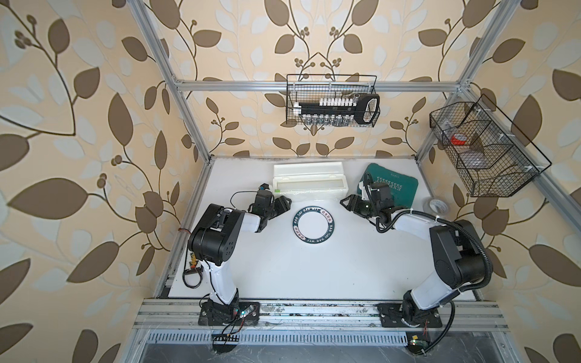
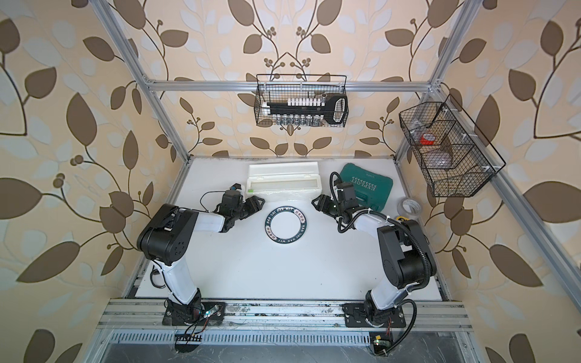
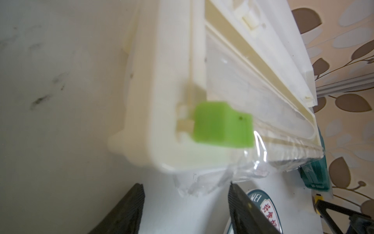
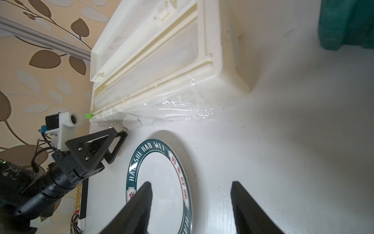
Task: Wrap the plate with plastic wrap
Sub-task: Pull the plastic wrap from the plastic wrap cutting box.
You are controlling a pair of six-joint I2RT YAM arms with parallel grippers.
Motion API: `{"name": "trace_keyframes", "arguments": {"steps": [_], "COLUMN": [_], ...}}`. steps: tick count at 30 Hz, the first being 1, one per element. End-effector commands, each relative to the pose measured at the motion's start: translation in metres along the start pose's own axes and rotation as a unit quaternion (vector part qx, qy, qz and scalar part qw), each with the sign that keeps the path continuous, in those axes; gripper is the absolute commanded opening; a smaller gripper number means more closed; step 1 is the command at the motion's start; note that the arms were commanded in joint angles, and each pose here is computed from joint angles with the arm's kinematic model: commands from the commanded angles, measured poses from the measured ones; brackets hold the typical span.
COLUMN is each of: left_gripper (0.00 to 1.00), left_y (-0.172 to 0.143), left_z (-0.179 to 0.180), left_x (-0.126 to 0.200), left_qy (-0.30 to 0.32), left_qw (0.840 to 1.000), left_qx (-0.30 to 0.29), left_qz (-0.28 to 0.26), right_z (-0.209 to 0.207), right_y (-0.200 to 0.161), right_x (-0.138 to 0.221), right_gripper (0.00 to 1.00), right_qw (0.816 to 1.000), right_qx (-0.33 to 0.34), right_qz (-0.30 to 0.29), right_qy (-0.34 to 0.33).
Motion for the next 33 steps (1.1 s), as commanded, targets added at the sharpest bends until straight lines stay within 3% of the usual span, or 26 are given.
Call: {"name": "trace_keyframes", "arguments": {"steps": [1, 15, 23, 26, 33], "left_gripper": [0.60, 0.35, 0.16, 0.08, 0.04], "left_y": [0.005, 0.011, 0.016, 0.015, 0.012], "left_z": [-0.010, -0.027, -0.042, -0.044, -0.042], "left_x": [-0.007, -0.006, 0.001, 0.005, 0.008], "left_qy": [-0.038, -0.065, -0.084, -0.086, -0.084], "left_qw": [0.999, 0.997, 0.996, 0.996, 0.996], "left_qx": [-0.001, 0.004, -0.002, 0.000, 0.010], "left_qz": [-0.020, -0.029, -0.028, -0.026, -0.016], "right_z": [-0.002, -0.014, -0.021, -0.022, -0.021], "right_y": [0.002, -0.004, 0.002, 0.006, 0.016], "right_x": [-0.005, -0.012, -0.025, -0.034, -0.055], "right_gripper": [0.63, 0.63, 0.63, 0.67, 0.69], "right_qw": [1.000, 1.000, 0.999, 0.999, 0.997], "right_qx": [-0.007, -0.014, -0.016, -0.025, -0.041], "right_qz": [0.000, -0.006, -0.033, -0.044, -0.061], "right_qy": [0.005, -0.010, -0.002, 0.009, 0.025]}}
Point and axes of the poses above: each gripper's point midway between its finger pads, its own x axis back along the fingers, its own z axis along the line the jaws close on, y = z × x, the point moved 7 cm from there along x, back along the fingers, and after that the axes turned 12 degrees about x, right-handed, at the moved point
